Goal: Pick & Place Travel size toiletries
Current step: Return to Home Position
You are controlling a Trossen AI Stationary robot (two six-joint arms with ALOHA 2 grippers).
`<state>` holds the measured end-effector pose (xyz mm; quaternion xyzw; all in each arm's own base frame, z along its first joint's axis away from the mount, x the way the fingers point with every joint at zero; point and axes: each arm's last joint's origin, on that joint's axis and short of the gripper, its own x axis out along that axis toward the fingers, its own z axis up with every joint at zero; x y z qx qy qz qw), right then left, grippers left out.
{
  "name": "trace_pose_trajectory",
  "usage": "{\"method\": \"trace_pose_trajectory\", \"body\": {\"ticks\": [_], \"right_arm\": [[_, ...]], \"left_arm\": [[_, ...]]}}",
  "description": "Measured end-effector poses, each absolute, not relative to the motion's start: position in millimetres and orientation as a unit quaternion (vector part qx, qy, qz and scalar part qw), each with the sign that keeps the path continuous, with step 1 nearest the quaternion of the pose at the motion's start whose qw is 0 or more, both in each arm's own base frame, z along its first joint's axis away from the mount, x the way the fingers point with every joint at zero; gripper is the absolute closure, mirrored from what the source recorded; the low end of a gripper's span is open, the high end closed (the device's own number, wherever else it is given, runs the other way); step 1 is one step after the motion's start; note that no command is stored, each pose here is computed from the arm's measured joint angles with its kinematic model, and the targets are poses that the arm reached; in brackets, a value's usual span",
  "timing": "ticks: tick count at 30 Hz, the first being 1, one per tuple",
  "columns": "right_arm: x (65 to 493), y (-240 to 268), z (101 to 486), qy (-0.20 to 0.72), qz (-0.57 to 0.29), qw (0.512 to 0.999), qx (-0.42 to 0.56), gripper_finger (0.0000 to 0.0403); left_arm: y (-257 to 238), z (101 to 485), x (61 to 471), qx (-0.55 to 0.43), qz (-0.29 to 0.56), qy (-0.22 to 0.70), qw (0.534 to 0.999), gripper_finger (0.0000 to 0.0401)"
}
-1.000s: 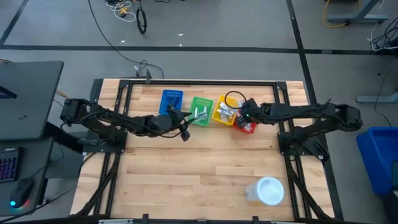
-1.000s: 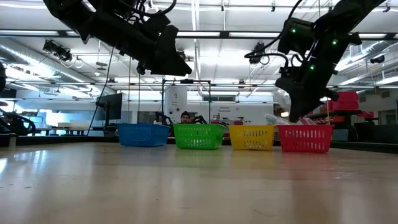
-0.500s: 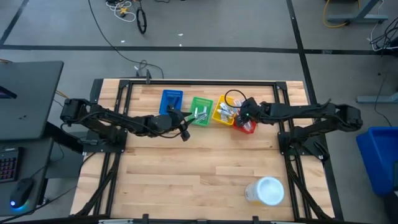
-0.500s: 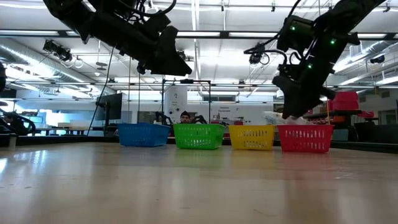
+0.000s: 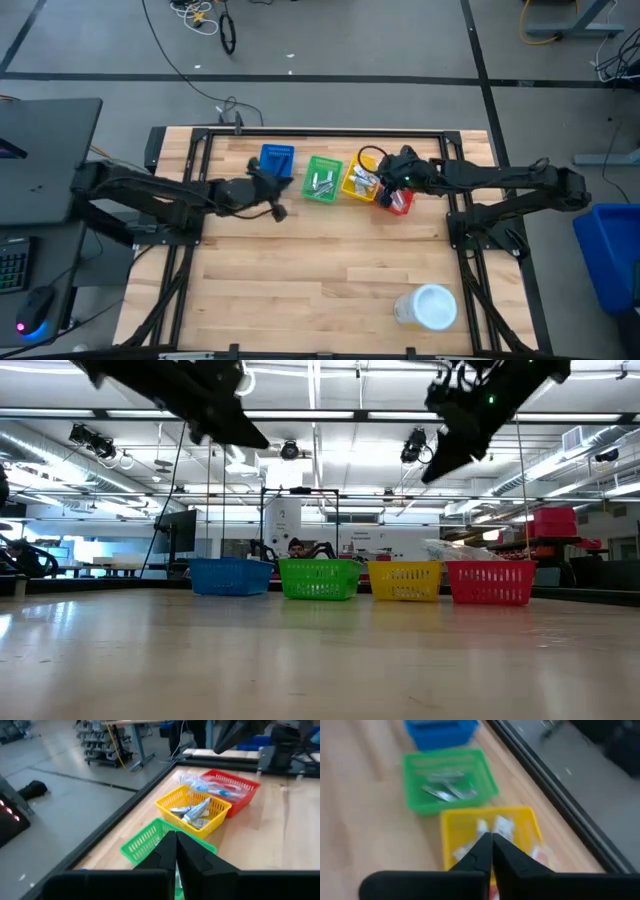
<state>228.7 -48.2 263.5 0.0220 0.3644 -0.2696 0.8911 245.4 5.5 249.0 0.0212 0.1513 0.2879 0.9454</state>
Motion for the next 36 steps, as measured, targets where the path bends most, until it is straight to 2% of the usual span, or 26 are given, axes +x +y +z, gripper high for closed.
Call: {"method": "trace_pose_trajectory", "body": {"ticks": [2, 8, 12, 16, 26, 31, 36], "right_arm": [[227.8, -41.9, 273.0, 0.353, -0.239, 0.905, 0.004, 0.0394], [211.5, -24.3, 294.1, 0.313, -0.180, 0.933, -0.019, 0.0399], [194.2, -12.4, 307.4, 0.291, -0.073, 0.954, -0.029, 0.0400], [175.4, -4.3, 316.6, 0.246, 0.010, 0.966, -0.084, 0.0397], [127.1, -4.7, 276.7, 0.117, 0.004, 0.989, -0.095, 0.0396], [105.8, -4.7, 262.9, 0.058, -0.006, 0.994, -0.097, 0.0395], [88.8, -3.7, 253.3, 0.016, -0.008, 0.995, -0.097, 0.0395]], "left_arm": [[6.0, 261.1, 229.3, 0.034, 0.284, 0.154, 0.946, 0.0393], [8.5, 289.2, 172.0, 0.035, 0.277, 0.149, 0.949, 0.0396], [9.8, 299.4, 130.8, 0.024, 0.265, 0.138, 0.954, 0.0392], [10.1, 304.1, 99.2, 0.019, 0.241, 0.098, 0.965, 0.0392], [8.6, 249.4, 62.0, 0.070, 0.181, -0.012, 0.981, 0.0387], [8.4, 242.6, 66.6, 0.084, 0.181, -0.003, 0.980, 0.0393], [5.8, 234.4, 71.4, 0.083, 0.140, -0.020, 0.987, 0.0395]]}}
